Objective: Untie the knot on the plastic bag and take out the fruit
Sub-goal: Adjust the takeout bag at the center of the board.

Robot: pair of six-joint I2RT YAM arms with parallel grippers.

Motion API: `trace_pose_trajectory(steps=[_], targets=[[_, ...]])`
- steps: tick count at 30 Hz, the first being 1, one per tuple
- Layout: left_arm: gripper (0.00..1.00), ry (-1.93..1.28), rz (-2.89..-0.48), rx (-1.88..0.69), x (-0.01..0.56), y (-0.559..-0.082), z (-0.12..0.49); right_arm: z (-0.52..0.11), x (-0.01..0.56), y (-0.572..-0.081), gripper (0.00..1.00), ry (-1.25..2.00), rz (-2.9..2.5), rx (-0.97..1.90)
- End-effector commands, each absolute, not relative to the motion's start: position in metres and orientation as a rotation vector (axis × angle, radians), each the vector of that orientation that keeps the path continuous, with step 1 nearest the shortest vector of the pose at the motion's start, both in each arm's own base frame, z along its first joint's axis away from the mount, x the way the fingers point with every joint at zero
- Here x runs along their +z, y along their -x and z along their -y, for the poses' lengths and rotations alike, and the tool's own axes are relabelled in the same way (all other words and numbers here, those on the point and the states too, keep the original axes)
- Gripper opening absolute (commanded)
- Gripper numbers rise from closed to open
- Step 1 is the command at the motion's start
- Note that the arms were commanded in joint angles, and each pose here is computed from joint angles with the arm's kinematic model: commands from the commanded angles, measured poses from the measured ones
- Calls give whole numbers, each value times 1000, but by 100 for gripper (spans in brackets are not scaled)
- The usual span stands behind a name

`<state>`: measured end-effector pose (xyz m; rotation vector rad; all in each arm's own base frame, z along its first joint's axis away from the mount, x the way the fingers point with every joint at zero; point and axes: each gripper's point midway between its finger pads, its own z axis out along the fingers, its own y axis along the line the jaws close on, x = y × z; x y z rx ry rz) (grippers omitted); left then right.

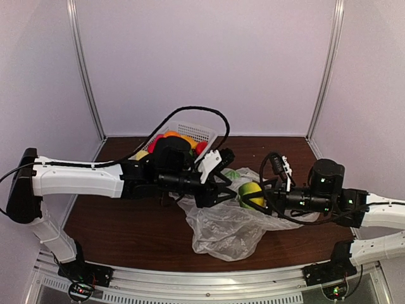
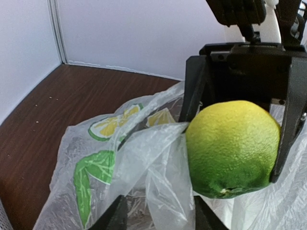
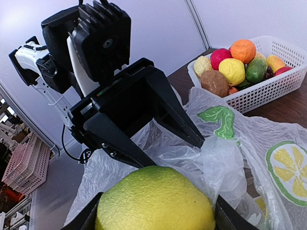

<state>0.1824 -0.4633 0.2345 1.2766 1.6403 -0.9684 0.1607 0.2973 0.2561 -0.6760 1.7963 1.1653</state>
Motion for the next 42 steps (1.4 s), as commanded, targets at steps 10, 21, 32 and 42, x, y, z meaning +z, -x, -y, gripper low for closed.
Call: trace_pose_trajectory(steps=[10, 21, 32, 42], targets=[[0, -1126, -1697, -833, 234, -211, 458, -286, 247, -157, 33, 650, -1823, 1192], [0, -1038, -1746, -762, 231, -227, 445, -269, 246, -157, 35, 601, -1831, 1156], [0, -876, -1892, -622, 205, -266, 417, -257, 253, -158, 36, 553, -1825, 1124], [31, -1073, -1777, -828, 220, -231, 442, -259, 257, -158, 38, 529, -1806, 1161]])
